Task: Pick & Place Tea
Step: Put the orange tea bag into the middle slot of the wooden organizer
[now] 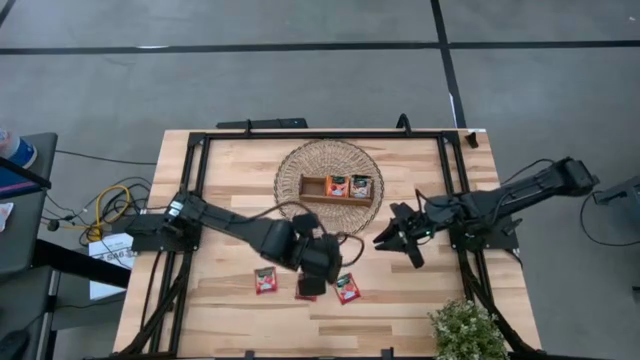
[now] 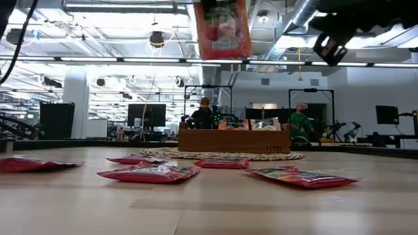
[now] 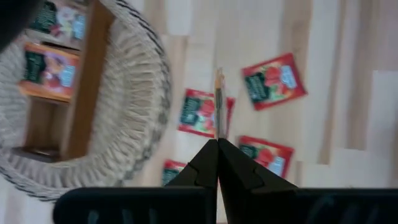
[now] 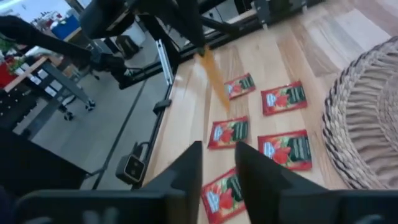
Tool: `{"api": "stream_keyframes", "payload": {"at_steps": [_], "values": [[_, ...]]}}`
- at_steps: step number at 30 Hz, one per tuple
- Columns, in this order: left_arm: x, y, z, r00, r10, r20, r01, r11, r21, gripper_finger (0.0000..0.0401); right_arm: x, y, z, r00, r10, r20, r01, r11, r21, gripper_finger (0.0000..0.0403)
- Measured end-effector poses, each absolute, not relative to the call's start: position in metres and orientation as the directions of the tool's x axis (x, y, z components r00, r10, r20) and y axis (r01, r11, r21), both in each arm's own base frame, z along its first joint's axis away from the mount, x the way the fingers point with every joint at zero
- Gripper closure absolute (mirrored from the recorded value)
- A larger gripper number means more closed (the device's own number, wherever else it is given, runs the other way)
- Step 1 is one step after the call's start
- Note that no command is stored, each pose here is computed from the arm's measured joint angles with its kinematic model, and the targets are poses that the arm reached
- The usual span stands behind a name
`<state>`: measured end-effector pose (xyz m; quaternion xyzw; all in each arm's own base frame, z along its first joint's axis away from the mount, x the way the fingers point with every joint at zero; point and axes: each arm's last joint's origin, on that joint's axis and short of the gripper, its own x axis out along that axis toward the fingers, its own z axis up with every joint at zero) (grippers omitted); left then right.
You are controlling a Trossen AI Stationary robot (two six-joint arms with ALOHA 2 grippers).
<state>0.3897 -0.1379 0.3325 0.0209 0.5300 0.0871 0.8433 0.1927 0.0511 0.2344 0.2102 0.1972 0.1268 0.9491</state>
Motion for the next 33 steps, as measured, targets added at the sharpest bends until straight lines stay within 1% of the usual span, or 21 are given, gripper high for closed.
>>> {"api": "stream_keyframes", "payload": {"at_steps": [7, 10, 14, 20, 27, 33], "values": [[0.398, -0.114, 0.333, 0.417, 0.192, -0.888, -0.119, 0.981, 0.156, 0.0401, 0.216, 0.035, 0.231, 0.919, 0.306, -0.247, -0.169, 0.874, 0.455, 0.0231], [0.400, -0.106, 0.333, 0.415, 0.198, -0.888, -0.112, 0.980, 0.166, 0.0401, 0.225, 0.028, 0.226, 0.920, 0.306, -0.246, -0.166, 0.871, 0.463, 0.0208], [0.403, -0.098, 0.334, 0.415, 0.204, -0.887, -0.112, 0.979, 0.173, 0.0401, 0.239, 0.021, 0.224, 0.913, 0.301, -0.274, -0.153, 0.878, 0.454, 0.0189], [0.405, -0.088, 0.334, 0.407, 0.214, -0.888, -0.106, 0.977, 0.187, 0.0401, 0.262, 0.014, 0.229, 0.914, 0.292, -0.281, -0.168, 0.903, 0.395, 0.0181], [0.405, -0.082, 0.333, 0.389, 0.223, -0.894, -0.110, 0.975, 0.195, 0.0401, 0.279, 0.011, 0.228, 0.892, 0.335, -0.303, -0.201, 0.895, 0.399, 0.0183], [0.404, -0.082, 0.333, 0.388, 0.222, -0.894, -0.100, 0.975, 0.199, 0.0401, 0.292, 0.011, 0.221, 0.881, 0.337, -0.332, -0.196, 0.898, 0.393, 0.0184]]}}
